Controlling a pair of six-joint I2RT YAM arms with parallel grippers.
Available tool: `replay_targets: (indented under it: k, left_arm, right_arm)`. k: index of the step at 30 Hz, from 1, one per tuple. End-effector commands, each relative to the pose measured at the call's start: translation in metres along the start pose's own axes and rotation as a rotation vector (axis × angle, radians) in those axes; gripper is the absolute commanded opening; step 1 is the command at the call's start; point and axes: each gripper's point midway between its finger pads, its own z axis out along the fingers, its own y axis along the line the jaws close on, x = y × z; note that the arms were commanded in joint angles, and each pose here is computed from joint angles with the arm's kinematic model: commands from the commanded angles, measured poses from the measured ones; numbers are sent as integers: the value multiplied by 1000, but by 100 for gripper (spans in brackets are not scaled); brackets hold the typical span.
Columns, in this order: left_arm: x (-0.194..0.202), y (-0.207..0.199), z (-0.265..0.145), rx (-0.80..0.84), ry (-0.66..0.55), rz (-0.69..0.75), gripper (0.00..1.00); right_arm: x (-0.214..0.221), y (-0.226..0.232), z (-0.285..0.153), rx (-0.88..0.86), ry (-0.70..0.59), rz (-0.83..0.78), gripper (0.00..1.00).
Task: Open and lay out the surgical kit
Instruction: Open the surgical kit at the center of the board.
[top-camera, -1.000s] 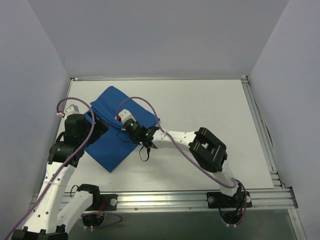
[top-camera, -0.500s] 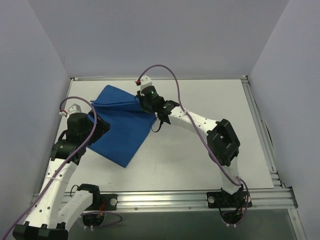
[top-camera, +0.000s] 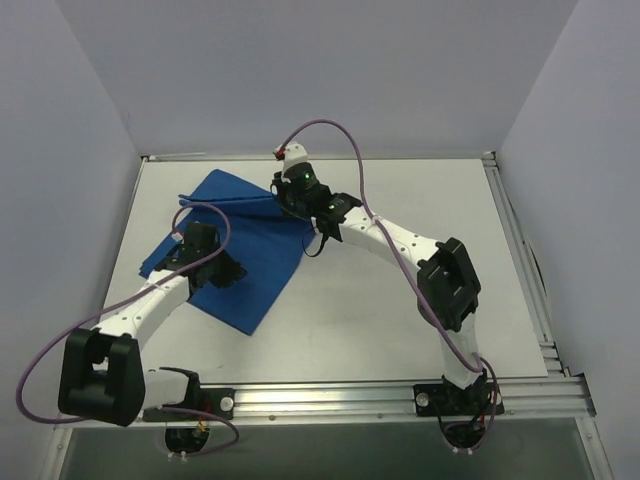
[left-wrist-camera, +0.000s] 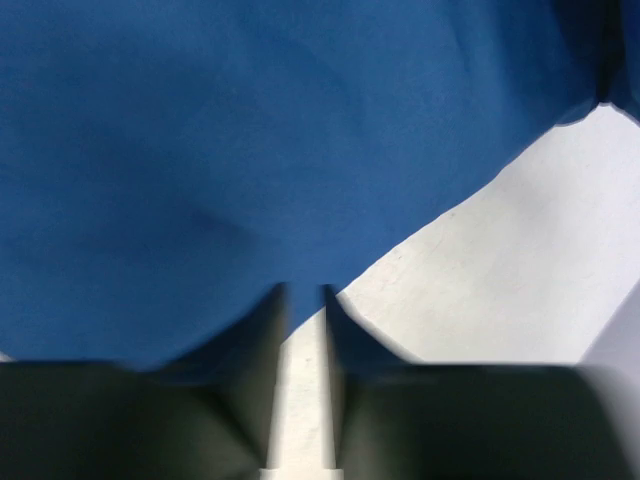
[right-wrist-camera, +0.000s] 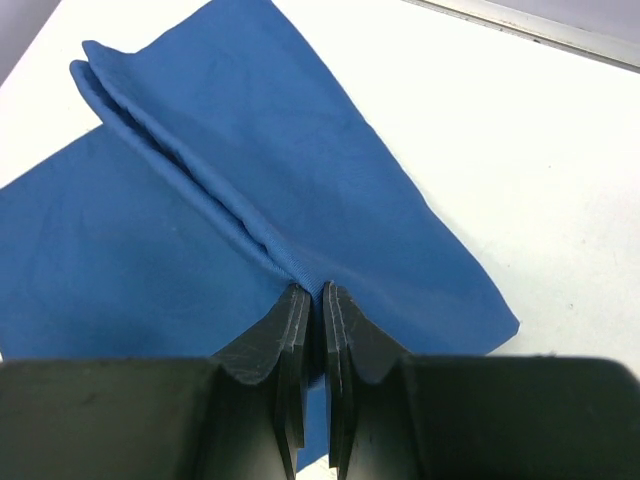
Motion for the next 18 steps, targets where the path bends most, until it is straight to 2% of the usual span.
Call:
replay_targets:
  k: [1,2,3,8,10,16,18]
  left_arm:
    - [-1,-23,20,71,14,-68,12]
    - [2,-19,25,55,29,-92,4]
    - [6,-12,32,25,42,-105,2]
    - [27,27,46,-142,105,-209,2]
    - [41,44,51,-218,165,-240,2]
    - [69,73,61,-360,296,-251,2]
    - [66,80,57,-397,285,-239,2]
  right_arm:
    - [-58,6,-12,-40,-133,72,0]
    - [-60,4,-12,-37,-133,76,0]
    - [-62,2,-12,-39,-136,79,0]
    - [-64,-13,-10,-25,-138,86,0]
    - [-65,-23,-9,-12,-142,93,0]
    - [-72,-44,-9,9,-156,109,0]
    - [-74,-51,-10,19,-159,109,0]
